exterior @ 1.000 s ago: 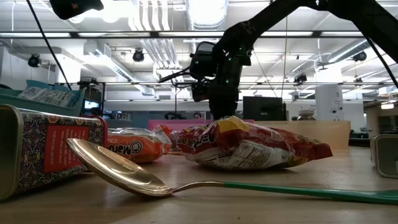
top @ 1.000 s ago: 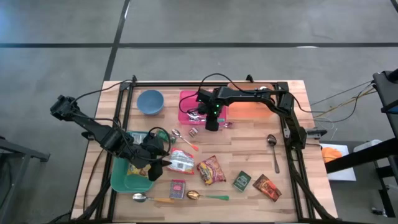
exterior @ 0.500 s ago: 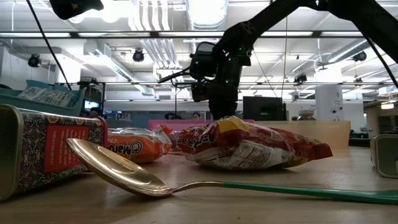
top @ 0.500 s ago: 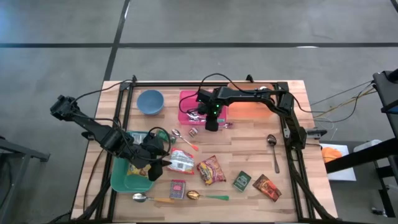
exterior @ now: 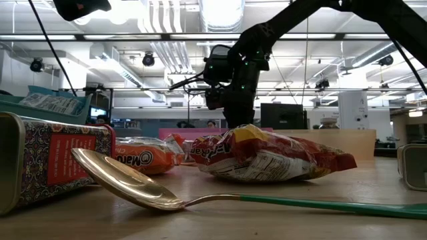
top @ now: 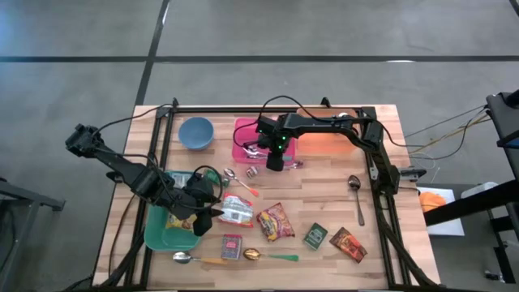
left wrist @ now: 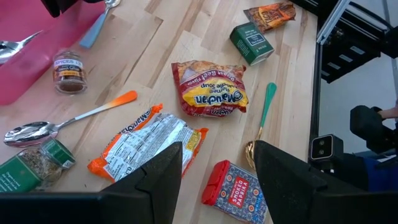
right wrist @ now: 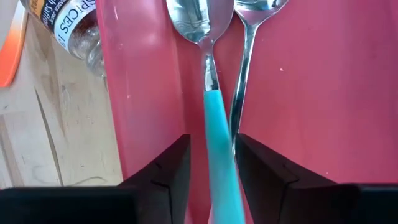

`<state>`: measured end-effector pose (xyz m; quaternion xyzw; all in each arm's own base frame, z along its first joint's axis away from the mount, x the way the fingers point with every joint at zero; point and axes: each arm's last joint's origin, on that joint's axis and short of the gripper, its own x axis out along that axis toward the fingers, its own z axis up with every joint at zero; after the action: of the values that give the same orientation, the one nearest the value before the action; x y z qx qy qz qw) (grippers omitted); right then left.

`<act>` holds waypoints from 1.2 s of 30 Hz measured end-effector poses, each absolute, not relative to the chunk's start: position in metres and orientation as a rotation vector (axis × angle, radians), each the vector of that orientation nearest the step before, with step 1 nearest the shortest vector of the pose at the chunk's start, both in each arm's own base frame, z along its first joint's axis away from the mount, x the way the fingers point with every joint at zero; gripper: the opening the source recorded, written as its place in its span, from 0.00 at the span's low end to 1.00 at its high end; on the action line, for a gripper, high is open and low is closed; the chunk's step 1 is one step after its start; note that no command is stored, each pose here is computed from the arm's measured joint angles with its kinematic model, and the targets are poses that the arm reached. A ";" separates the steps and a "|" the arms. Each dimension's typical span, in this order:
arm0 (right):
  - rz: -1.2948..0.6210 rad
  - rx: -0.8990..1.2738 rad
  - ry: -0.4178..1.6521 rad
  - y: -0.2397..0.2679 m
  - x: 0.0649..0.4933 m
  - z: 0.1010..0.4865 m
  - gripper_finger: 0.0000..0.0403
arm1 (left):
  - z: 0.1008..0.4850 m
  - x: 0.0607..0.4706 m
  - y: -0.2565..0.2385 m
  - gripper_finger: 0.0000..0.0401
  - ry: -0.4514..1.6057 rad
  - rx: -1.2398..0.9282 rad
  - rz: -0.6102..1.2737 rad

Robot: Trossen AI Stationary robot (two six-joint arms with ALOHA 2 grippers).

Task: Pick & Place Food Item
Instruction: Put the light blue spoon into the pink bin, then put the black spoon into the pink bin

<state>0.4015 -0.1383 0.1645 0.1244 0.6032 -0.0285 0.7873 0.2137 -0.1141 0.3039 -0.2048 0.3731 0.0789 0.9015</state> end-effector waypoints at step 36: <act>-0.167 0.434 1.459 -0.130 0.394 0.206 0.32 | 0.304 0.214 -0.114 0.50 0.771 -0.425 0.164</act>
<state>0.3941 -0.1300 0.2059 0.1964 0.6601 -0.0757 0.7211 0.2137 -0.1141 0.3039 -0.2053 0.3729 0.0792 0.9014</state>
